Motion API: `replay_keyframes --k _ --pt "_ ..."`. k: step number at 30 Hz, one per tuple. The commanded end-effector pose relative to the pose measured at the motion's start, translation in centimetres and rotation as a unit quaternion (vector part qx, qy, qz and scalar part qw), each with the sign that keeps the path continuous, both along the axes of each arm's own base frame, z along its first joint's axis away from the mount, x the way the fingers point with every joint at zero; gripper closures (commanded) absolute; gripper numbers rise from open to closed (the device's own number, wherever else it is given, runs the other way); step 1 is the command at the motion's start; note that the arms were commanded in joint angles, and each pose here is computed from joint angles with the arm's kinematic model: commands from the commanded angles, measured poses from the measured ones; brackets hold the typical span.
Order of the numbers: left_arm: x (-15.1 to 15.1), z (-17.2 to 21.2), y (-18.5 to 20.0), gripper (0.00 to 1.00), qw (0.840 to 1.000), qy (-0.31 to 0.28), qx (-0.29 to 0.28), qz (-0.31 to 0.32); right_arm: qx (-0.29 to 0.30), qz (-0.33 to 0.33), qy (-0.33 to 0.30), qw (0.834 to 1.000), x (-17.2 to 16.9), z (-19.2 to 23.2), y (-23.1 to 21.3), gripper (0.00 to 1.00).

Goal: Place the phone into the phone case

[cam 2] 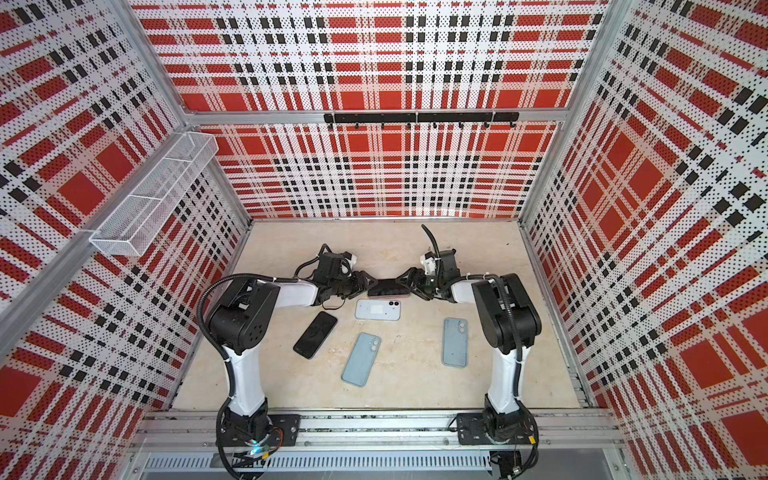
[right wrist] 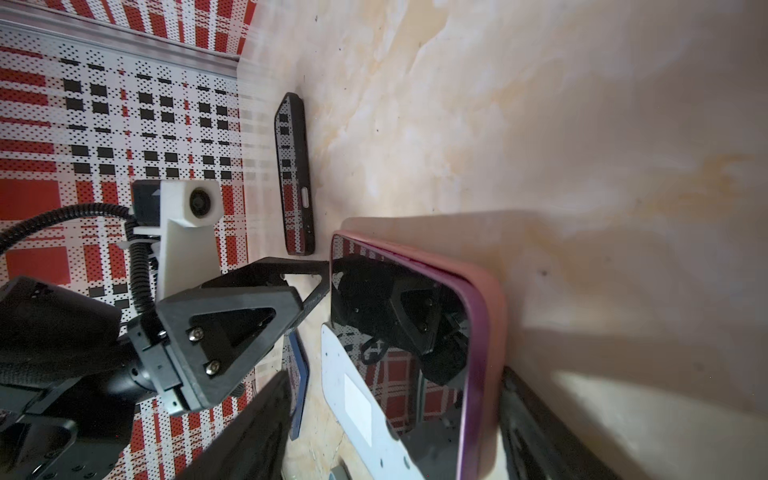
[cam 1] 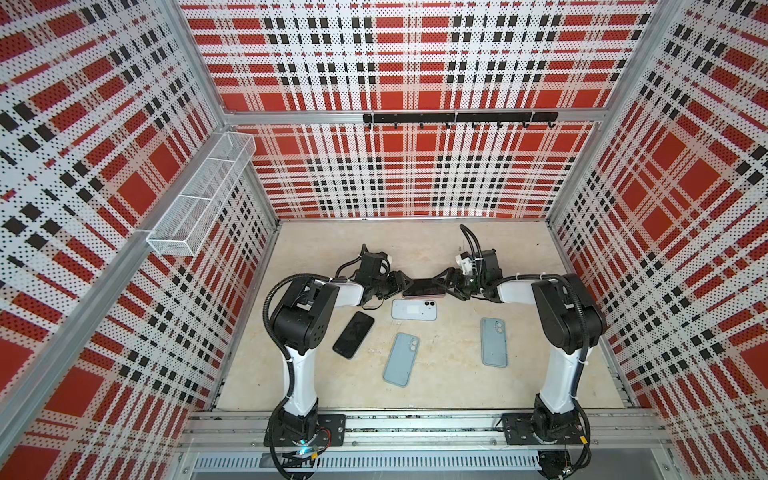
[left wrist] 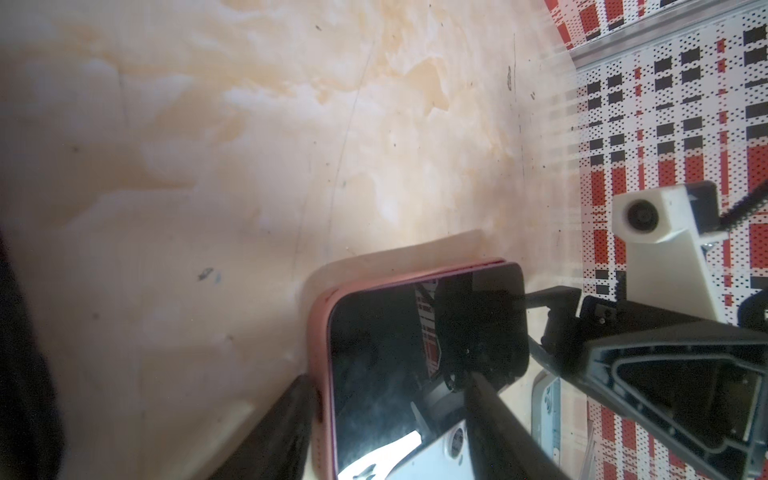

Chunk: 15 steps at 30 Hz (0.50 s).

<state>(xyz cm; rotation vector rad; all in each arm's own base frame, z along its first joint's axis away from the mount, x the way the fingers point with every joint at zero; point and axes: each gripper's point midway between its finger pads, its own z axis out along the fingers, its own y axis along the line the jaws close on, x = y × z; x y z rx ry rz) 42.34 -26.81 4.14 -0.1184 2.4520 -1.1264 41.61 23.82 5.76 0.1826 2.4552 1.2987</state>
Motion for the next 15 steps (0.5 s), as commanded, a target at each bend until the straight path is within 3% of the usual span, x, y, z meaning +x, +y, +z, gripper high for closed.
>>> replay_keyframes --k 1,9,15 --pt "-1.5 -1.8 -0.7 0.41 0.999 0.029 -0.004 -0.014 0.057 0.048 -0.064 0.995 -0.4 3.9 2.2 0.25" --pt "-1.6 -2.1 -0.7 0.43 0.999 0.032 -0.003 -0.012 0.119 0.035 -0.114 0.986 -0.3 7.4 1.4 0.31" --pt "-1.6 -2.1 -0.7 0.44 0.999 0.032 -0.006 -0.013 0.138 0.043 -0.120 0.982 -0.6 8.1 1.6 0.42"
